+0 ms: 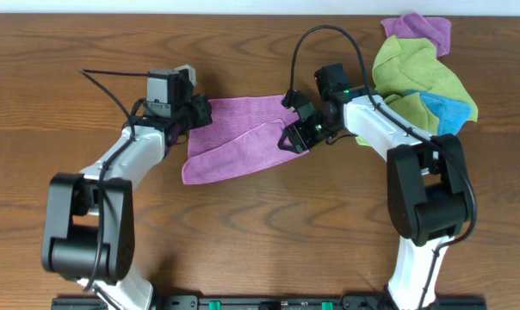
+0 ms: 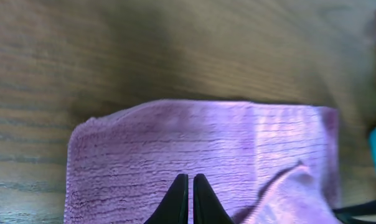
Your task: Fold the cloth
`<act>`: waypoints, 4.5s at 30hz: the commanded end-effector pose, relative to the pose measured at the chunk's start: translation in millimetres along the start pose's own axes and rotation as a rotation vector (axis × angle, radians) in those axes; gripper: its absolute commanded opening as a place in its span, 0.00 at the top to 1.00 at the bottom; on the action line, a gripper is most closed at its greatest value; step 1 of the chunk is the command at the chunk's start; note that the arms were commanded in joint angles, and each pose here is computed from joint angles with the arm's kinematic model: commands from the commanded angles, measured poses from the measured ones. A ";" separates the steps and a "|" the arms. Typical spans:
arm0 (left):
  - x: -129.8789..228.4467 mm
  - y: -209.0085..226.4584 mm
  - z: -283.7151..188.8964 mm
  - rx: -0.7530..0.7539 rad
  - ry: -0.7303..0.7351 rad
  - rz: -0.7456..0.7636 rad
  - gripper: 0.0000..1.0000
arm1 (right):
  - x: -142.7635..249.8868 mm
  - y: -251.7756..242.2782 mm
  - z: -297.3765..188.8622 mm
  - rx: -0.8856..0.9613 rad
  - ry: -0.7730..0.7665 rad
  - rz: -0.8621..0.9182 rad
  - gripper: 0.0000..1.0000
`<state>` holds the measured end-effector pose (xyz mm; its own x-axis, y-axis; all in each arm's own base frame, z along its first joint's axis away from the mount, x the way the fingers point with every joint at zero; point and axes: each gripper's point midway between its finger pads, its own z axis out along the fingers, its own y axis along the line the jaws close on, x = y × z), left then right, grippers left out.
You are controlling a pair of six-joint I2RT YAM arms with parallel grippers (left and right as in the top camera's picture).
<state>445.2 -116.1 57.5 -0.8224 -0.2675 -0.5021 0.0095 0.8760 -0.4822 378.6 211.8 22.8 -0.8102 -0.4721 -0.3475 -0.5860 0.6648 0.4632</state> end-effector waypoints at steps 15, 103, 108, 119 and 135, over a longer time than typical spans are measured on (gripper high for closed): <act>18.7 19.1 32.8 -0.022 0.049 -0.011 0.93 | -19.5 31.1 -7.8 -0.203 -0.066 0.044 0.50; 31.1 45.5 42.1 -0.131 0.073 -0.029 0.94 | 51.7 56.5 -50.6 0.146 0.504 -0.043 0.46; 40.4 49.0 40.8 -0.147 0.109 -0.041 0.94 | 25.5 32.3 -30.7 0.164 0.335 0.007 0.68; 56.3 54.7 37.5 -0.174 0.173 -0.063 0.94 | -18.9 -22.9 6.5 0.355 0.168 0.001 0.99; 57.5 55.4 37.1 -0.178 0.178 -0.064 0.94 | -42.3 -63.7 11.5 0.537 0.058 0.062 0.99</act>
<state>437.1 -108.7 -0.3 -0.8820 -0.2608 -0.3925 -0.0804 0.9040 -0.4199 449.7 197.5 6.7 -0.8384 -0.4595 -0.2931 -0.4818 0.8763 0.0042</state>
